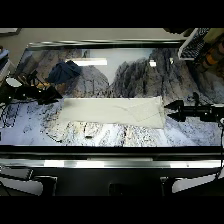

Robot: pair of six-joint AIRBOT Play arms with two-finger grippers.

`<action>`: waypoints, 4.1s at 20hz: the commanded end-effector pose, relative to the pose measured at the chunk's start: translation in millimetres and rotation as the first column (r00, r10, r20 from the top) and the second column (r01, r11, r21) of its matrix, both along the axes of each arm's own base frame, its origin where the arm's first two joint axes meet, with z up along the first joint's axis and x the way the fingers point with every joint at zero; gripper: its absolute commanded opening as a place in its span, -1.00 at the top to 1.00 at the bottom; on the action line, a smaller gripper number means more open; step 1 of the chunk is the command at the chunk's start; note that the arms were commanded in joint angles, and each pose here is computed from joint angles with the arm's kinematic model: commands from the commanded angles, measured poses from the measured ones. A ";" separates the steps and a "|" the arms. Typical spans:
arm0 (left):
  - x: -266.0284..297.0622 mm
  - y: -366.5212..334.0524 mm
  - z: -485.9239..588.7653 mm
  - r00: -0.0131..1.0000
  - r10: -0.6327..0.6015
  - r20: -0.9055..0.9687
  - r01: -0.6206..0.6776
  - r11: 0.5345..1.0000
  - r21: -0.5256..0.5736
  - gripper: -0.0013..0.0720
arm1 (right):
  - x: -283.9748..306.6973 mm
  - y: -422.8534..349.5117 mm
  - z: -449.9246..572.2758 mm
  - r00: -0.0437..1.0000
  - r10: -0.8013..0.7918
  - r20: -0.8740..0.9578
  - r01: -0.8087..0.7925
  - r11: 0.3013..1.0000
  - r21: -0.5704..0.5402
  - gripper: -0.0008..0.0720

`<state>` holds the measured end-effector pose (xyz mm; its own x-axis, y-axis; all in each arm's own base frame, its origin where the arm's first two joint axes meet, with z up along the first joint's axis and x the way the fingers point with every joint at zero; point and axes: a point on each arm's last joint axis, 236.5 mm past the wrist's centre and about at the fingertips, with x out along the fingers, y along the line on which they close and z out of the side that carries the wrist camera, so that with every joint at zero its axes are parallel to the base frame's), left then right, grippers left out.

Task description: Fold the clothes and pants, and hang the long-sleeved shirts on hangers.

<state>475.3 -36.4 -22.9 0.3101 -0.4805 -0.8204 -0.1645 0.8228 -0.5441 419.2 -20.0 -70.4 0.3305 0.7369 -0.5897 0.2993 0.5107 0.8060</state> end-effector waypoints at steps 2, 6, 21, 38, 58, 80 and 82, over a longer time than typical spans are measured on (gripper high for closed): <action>-0.3 -0.3 0.7 1.000 -0.001 -0.001 0.001 1.000 -0.001 -0.15 | 9.8 14.4 -8.7 0.999 0.036 0.035 -0.034 0.998 -0.050 -0.92; -0.3 -0.3 0.5 1.000 -0.002 -0.001 0.002 1.000 -0.001 -0.15 | 11.6 27.6 -19.5 0.996 0.085 0.033 -0.080 0.990 -0.116 -0.92; -17.9 -25.0 9.4 0.997 -0.056 -0.060 0.050 0.993 -0.105 0.92 | 16.7 69.1 4.4 0.986 0.164 0.008 -0.160 0.971 -0.179 0.87; -75.6 -434.8 -40.7 0.994 -0.082 -0.076 0.036 0.877 -0.479 0.93 | -33.6 11.4 173.2 0.987 0.162 -0.020 -0.147 0.832 -0.535 0.87; -86.9 -484.7 -3.9 0.952 -0.240 -0.192 0.100 0.833 -0.544 0.93 | -15.8 36.7 237.7 0.965 0.200 0.168 -0.081 0.842 -0.534 0.87; -23.7 -6.7 152.4 0.999 0.009 0.040 -0.018 0.970 0.244 0.92 | -5.1 322.8 97.6 0.891 0.453 0.027 -0.388 0.791 -0.474 0.87; -22.1 -12.8 153.8 0.999 0.000 0.049 -0.012 0.972 0.233 0.92 | -3.9 324.7 90.7 0.897 0.442 0.013 -0.386 0.797 -0.465 0.87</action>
